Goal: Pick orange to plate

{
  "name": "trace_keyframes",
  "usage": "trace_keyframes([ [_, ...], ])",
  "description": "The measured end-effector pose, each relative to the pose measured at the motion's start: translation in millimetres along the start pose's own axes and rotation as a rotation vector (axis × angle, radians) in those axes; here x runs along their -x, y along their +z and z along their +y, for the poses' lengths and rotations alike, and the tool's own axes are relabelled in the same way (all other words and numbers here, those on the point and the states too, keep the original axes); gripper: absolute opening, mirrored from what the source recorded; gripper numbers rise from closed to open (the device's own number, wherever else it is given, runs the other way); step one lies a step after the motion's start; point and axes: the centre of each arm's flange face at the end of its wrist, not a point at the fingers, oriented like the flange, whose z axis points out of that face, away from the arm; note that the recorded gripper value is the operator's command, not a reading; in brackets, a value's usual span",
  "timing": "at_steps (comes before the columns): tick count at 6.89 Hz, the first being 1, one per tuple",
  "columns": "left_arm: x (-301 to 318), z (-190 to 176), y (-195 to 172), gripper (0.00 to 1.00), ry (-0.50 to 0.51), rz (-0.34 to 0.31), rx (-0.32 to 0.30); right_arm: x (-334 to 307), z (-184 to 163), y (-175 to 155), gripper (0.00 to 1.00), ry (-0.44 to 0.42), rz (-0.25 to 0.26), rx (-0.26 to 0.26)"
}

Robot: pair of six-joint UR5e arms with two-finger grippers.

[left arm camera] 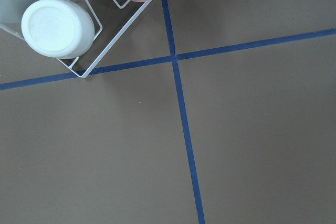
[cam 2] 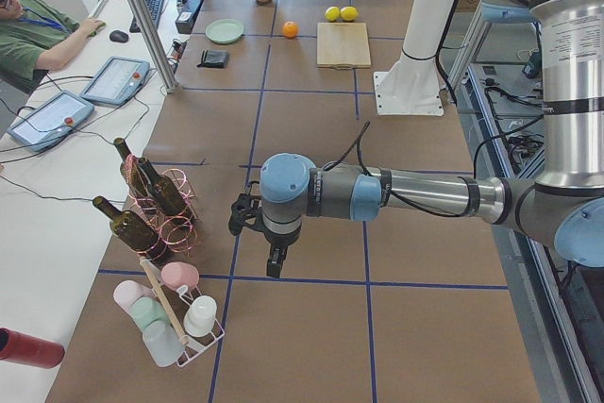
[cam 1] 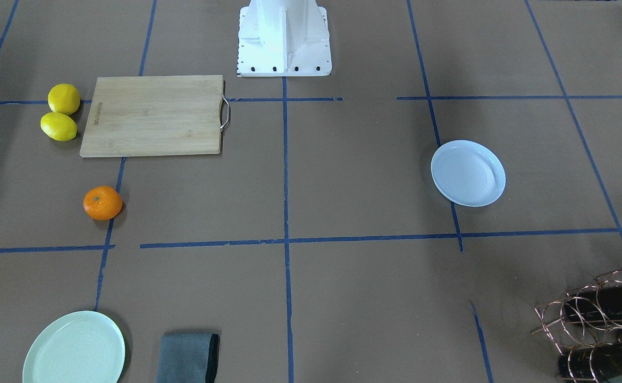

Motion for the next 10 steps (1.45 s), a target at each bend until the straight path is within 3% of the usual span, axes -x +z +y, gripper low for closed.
trace_keyframes([
  [3, -10, -2, -9, 1.00, 0.020, -0.003, -0.020, 1, -1, -1, 1.00, -0.001, -0.001, -0.002],
  [5, -17, -15, -18, 1.00, 0.072, -0.016, -0.076, 8, -9, -8, 1.00, -0.019, -0.016, -0.019],
  [8, -43, -60, -47, 1.00, 0.318, -0.040, -0.342, 34, -20, -24, 1.00, -0.090, -0.145, -0.109],
  [10, -70, -68, -40, 1.00, 0.354, 0.014, -0.463, 42, -21, -32, 1.00, -0.109, -0.160, -0.133],
])
